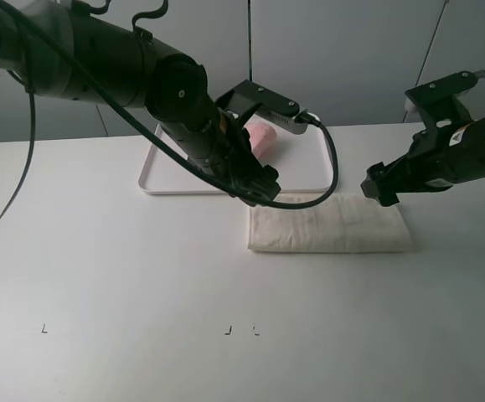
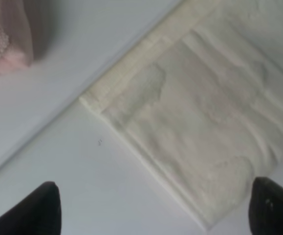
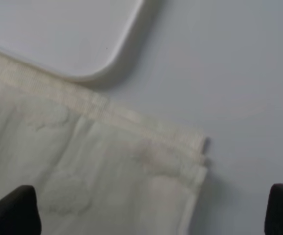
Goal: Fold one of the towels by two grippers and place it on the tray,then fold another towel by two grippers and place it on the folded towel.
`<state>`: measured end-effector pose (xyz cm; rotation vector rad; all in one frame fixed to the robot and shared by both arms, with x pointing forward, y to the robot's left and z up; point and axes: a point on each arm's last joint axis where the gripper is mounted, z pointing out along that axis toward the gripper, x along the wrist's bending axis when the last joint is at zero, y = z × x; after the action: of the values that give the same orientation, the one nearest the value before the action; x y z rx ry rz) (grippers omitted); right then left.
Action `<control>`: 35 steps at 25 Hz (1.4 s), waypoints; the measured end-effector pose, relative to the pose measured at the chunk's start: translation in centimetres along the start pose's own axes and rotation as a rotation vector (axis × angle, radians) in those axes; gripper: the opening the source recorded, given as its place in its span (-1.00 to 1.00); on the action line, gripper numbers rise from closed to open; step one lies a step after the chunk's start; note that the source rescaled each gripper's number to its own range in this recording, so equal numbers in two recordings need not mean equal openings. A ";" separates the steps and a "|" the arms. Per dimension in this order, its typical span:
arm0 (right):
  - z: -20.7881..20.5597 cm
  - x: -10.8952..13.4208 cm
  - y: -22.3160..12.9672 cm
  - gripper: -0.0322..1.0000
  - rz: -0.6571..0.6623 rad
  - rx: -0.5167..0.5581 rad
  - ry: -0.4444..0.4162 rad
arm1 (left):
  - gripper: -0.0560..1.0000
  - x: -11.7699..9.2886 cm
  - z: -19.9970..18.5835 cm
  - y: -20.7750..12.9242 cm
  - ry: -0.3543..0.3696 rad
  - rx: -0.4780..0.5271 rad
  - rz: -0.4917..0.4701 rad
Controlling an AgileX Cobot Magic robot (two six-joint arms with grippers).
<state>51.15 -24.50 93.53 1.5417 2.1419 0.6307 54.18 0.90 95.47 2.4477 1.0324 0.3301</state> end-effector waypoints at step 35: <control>3.8 -3.5 3.5 1.00 0.304 0.523 0.099 | 0.99 2.6 8.1 0.7 0.066 0.373 -0.439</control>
<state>57.02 -26.40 92.76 2.1796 2.2831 0.2440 59.56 -0.24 88.90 2.4363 1.7495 0.0760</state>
